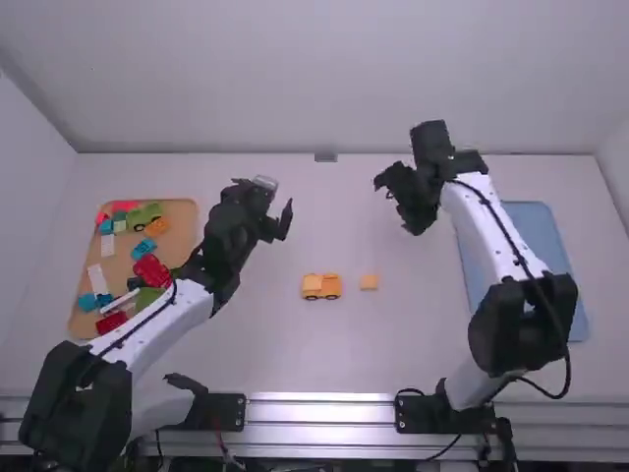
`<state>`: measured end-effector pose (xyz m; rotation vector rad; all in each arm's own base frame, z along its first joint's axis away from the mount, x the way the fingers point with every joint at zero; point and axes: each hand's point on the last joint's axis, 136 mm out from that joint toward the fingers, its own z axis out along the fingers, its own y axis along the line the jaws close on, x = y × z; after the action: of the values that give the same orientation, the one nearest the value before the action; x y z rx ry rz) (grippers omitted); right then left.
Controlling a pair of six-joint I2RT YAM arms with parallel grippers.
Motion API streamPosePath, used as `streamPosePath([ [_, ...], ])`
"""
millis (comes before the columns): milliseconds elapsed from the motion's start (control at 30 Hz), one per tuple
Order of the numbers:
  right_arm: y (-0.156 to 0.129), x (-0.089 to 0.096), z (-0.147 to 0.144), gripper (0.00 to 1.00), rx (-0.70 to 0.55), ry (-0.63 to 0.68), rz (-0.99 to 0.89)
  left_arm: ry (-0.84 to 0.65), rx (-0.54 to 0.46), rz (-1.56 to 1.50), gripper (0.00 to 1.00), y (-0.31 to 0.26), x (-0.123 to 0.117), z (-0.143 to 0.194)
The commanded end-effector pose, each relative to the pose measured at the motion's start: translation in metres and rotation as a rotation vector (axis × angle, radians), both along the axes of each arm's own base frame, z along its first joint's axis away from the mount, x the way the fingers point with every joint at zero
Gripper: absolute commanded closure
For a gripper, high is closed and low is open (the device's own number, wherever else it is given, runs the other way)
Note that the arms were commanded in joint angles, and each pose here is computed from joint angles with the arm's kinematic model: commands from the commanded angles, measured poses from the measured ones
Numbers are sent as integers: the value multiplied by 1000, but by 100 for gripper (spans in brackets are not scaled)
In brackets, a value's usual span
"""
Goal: Assemble lego blocks to make yellow taxi
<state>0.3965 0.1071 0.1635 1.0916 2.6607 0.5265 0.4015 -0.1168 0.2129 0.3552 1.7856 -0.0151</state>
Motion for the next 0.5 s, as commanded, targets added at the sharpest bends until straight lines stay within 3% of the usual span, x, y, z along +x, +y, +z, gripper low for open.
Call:
streamPosePath([
  [0, -36, 12, 14, 1, -265, -105, 99, -6, 13, 103, 1, 18, 1, 1],
  [100, -19, 36, 28, 1, -258, -250, 268, -6, -29, 142, 1, 23, 1, 2],
  [133, -3, 44, 37, 1, -220, -329, 378, -5, -30, 132, 1, 21, 1, 2],
  [167, 28, 51, 54, 1, -154, -480, 614, 3, -25, 101, 1, 16, 0, 0],
  [200, 44, 49, 63, 1, -126, -567, 754, 9, -19, 80, 1, 13, -1, -1],
  [267, 79, 30, 85, 1, -53, -785, 1106, 28, 9, 22, 1, 5, -3, -7],
  [300, 95, 8, 95, 1, -26, -938, 1345, 50, 30, -28, 1, -2, -7, -13],
  [333, 96, 5, 96, 1, -27, -955, 1373, 52, 32, -35, 1, -3, -7, -13],
  [400, 104, -27, 101, 1, -38, -1191, 1682, 83, 57, -115, 1, -14, -13, -22],
  [467, 102, -45, 102, 1, -32, -1314, 1804, 104, 88, -209, 1, -26, -21, -28],
])
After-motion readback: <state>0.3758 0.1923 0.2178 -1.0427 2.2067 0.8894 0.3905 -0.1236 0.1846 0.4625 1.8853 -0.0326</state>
